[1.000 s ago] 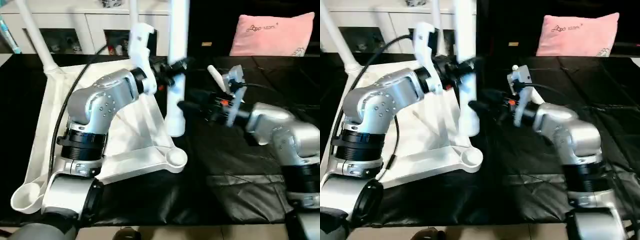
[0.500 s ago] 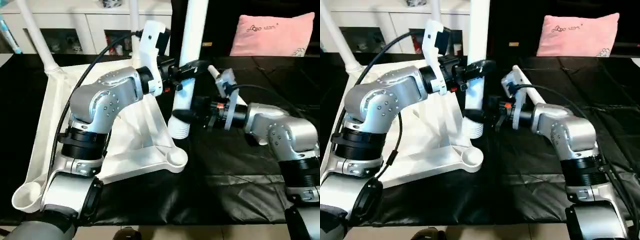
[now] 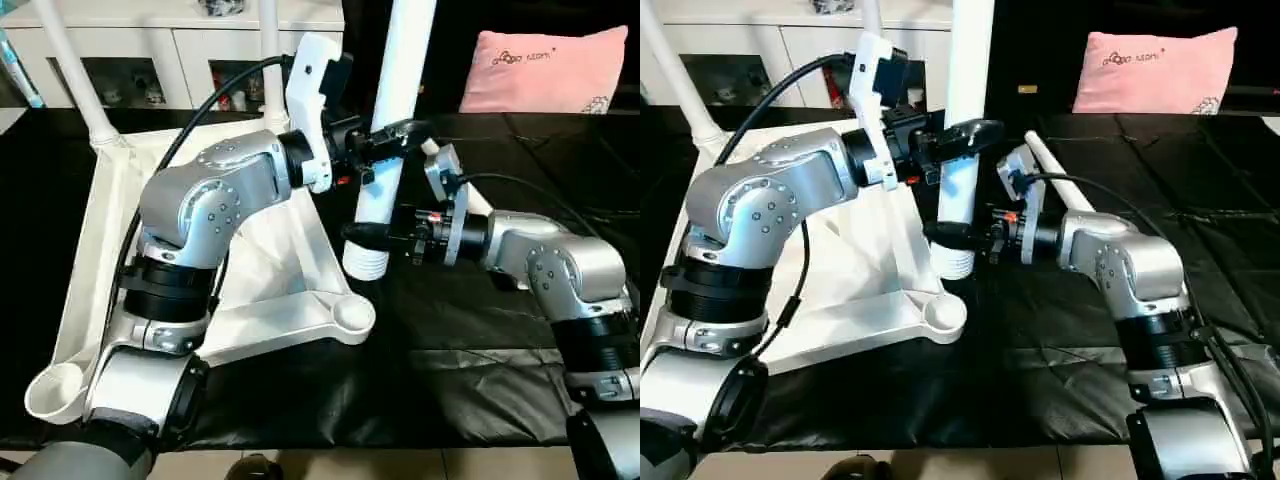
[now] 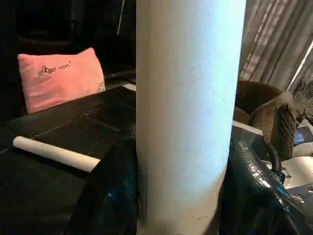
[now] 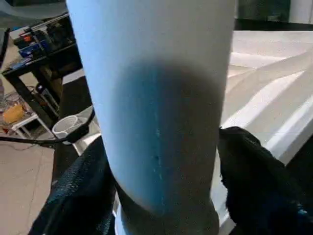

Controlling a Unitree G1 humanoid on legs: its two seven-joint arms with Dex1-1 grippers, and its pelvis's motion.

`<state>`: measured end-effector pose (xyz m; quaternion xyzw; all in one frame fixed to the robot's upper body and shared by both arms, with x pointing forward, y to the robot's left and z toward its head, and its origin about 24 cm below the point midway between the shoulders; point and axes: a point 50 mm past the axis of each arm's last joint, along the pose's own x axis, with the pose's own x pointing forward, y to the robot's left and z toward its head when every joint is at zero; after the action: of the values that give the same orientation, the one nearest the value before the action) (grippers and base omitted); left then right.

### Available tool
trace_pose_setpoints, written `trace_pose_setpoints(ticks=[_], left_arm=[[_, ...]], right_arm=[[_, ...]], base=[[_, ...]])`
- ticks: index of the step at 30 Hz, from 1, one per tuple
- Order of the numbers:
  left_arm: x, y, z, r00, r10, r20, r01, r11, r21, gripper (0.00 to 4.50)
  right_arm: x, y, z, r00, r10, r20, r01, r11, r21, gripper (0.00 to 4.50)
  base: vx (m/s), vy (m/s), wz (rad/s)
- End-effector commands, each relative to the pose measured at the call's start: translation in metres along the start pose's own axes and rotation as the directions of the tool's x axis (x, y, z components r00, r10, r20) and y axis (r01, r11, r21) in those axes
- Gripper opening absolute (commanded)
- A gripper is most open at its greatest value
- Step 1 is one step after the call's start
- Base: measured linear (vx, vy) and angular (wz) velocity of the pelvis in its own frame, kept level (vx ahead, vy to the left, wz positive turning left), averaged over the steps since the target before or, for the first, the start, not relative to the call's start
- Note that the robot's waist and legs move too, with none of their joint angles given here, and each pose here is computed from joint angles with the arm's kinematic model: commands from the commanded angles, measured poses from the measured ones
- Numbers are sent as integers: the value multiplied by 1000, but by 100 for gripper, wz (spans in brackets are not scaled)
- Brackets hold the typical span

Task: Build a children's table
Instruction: Pick table leg

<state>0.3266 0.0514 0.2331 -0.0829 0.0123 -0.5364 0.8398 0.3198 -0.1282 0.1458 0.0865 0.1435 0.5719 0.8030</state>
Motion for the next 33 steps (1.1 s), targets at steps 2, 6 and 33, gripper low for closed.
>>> trace_pose_setpoints(ticks=[2, 6, 33], left_arm=[[5, -12, 5, 998, -70, 6, 70, 997, 12, 184], [6, -14, 6, 997, -79, 9, 79, 997, 10, 184], [-3, -22, 45, 922, -167, 350, 239, 955, -175, 315]], right_arm=[[2, 0, 1, 1000, 8, -16, -8, 1000, 2, 263], [3, 0, 0, 1000, 13, -23, -13, 1000, 3, 226], [7, -9, -8, 997, -81, -2, 81, 997, 12, 196]], base=[[0, 0, 0], [0, 0, 0], [0, 0, 0]])
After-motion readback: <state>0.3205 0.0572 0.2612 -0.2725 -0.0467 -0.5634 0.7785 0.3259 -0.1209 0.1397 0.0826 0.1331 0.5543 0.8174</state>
